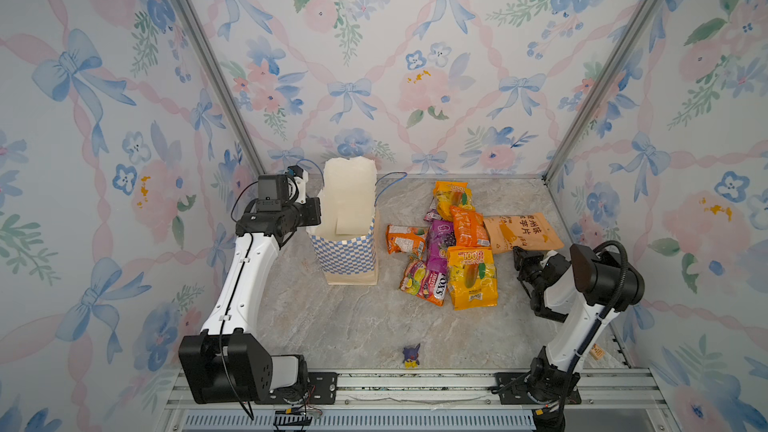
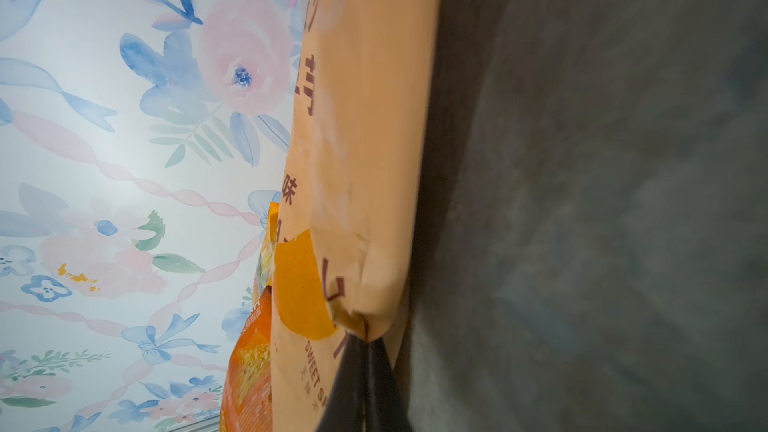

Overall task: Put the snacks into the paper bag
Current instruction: 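Lift the orange chip bag with the right gripper toward the paper bag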

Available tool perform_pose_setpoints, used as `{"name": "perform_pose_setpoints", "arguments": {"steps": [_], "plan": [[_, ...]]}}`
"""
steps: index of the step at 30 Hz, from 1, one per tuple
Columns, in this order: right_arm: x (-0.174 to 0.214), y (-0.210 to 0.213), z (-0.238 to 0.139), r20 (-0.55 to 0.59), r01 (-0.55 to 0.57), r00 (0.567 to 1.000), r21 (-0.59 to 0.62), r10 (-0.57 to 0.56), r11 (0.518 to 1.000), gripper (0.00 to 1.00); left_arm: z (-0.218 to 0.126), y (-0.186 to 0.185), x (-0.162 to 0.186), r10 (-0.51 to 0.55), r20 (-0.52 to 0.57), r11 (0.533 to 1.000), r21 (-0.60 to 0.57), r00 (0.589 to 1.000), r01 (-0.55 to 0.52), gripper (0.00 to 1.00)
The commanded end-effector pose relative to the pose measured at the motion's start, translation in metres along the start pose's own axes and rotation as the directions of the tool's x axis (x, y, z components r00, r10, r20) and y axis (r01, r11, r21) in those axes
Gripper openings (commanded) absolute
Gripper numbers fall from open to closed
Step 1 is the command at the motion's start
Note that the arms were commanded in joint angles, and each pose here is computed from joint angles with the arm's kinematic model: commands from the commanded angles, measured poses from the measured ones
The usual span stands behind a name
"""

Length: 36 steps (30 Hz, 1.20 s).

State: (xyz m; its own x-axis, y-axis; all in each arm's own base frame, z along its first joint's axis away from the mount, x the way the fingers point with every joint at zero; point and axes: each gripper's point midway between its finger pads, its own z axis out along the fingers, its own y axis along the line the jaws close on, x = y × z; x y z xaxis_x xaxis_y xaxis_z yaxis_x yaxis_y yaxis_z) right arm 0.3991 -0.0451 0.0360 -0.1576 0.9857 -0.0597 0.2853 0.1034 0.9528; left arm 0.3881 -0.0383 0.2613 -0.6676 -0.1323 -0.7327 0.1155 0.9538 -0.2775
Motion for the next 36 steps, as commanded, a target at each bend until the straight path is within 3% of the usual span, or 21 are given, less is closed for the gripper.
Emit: {"name": "perform_pose_setpoints", "arguments": {"steps": [1,4,9,18,22,28,36], "plan": [[0.007,-0.006,-0.004,-0.057,0.087,0.995,0.095,-0.082,0.992,0.00,-0.003,-0.005,0.001,0.004,0.001,1.000,0.018,1.000,-0.004,0.00],[0.011,0.024,-0.007,-0.100,0.231,0.970,0.119,-0.220,0.966,0.00,-0.002,-0.006,0.001,0.003,-0.001,1.000,0.021,1.000,-0.003,0.00],[0.012,0.092,-0.022,-0.139,0.462,0.885,0.142,-0.445,0.875,0.00,-0.003,-0.009,0.000,0.001,0.001,0.999,0.035,1.000,-0.001,0.00],[0.024,0.173,-0.035,-0.207,0.544,0.826,0.054,-0.524,0.837,0.00,-0.004,-0.010,0.000,0.002,0.002,0.999,0.036,1.000,-0.002,0.00],[0.033,0.214,-0.045,-0.231,0.620,0.764,0.001,-0.603,0.785,0.00,-0.004,-0.011,-0.001,0.004,0.003,0.999,0.044,1.000,-0.004,0.00],[0.048,0.273,-0.063,-0.277,0.641,0.719,-0.091,-0.638,0.762,0.00,-0.003,-0.011,0.000,0.003,0.001,0.999,0.045,1.000,-0.003,0.00],[0.091,0.342,-0.096,-0.280,0.709,0.597,-0.253,-0.752,0.658,0.00,-0.003,-0.011,0.000,0.002,0.000,0.999,0.050,1.000,-0.002,0.00]]}}
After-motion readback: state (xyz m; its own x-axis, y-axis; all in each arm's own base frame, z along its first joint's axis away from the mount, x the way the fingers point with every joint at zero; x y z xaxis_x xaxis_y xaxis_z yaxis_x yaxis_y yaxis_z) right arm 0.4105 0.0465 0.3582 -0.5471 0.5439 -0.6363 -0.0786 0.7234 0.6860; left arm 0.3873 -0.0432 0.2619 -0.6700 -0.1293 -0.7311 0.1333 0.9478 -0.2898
